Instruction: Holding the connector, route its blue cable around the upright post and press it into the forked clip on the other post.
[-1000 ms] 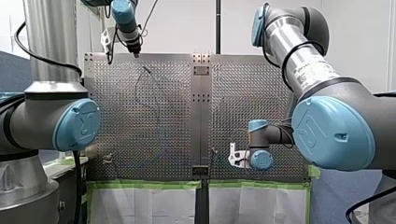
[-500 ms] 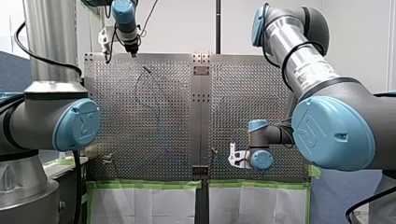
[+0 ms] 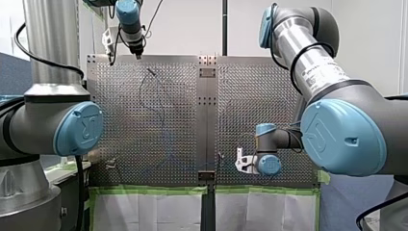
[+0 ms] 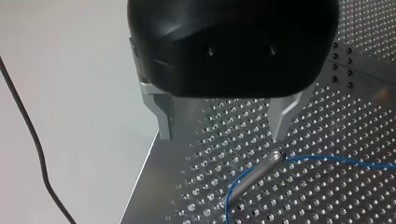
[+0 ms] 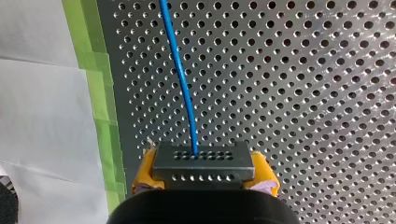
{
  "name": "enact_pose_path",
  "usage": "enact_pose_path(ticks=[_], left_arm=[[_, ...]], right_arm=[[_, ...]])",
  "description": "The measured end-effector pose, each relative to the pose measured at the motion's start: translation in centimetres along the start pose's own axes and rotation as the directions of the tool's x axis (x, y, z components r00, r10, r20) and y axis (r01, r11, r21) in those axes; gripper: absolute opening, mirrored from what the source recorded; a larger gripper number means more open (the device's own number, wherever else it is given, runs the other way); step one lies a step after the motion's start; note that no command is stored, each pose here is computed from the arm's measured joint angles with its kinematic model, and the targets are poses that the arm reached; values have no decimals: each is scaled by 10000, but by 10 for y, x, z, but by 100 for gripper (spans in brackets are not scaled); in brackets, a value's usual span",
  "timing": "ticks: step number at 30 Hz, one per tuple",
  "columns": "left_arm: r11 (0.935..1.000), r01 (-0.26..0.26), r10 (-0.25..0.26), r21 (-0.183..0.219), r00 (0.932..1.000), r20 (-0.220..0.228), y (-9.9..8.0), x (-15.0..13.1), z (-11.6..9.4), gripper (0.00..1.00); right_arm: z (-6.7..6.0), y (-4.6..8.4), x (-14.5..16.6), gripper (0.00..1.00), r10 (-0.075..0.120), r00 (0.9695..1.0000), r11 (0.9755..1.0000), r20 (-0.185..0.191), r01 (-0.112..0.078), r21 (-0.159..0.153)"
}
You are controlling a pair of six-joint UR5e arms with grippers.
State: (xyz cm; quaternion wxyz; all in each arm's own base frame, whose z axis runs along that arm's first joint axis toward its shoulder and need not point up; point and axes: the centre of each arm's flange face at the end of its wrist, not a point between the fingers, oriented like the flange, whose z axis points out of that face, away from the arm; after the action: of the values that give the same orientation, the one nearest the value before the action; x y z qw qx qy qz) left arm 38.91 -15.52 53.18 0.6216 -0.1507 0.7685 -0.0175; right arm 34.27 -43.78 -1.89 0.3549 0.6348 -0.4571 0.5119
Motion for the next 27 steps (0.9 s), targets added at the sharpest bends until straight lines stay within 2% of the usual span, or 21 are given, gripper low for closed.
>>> enact_pose_path(ticks=[3,9,12,16,19,24,27], left_arm=[[9999,-83,84,101,10000,-19,-3,1,-1,100],[9970,-331,337,695,9994,-66,-14,6,-5,100],[9925,-556,568,1093,9984,-78,-21,13,-6,100],[9831,-918,947,1582,9954,-111,-28,28,-7,100],[9770,-1192,1228,1766,9924,-95,-32,39,-7,100],[9690,-1748,1781,1745,9840,-37,-35,62,-6,100],[9620,-2139,2187,1695,9757,-103,-39,82,-4,100]], right_arm=[[0,0,0,0,0,10000,10000,2,0,-2],[0,0,0,0,-1,10000,10000,14,1,-2],[0,0,0,0,5,10000,10000,11,-5,3],[0,-1,0,0,31,10000,9999,-3,-31,107],[0,-2,0,0,62,10000,9998,-15,-62,186],[0,-4,0,0,125,9999,9994,-33,-124,336],[0,-4,0,0,148,9999,9991,-35,-147,387]])
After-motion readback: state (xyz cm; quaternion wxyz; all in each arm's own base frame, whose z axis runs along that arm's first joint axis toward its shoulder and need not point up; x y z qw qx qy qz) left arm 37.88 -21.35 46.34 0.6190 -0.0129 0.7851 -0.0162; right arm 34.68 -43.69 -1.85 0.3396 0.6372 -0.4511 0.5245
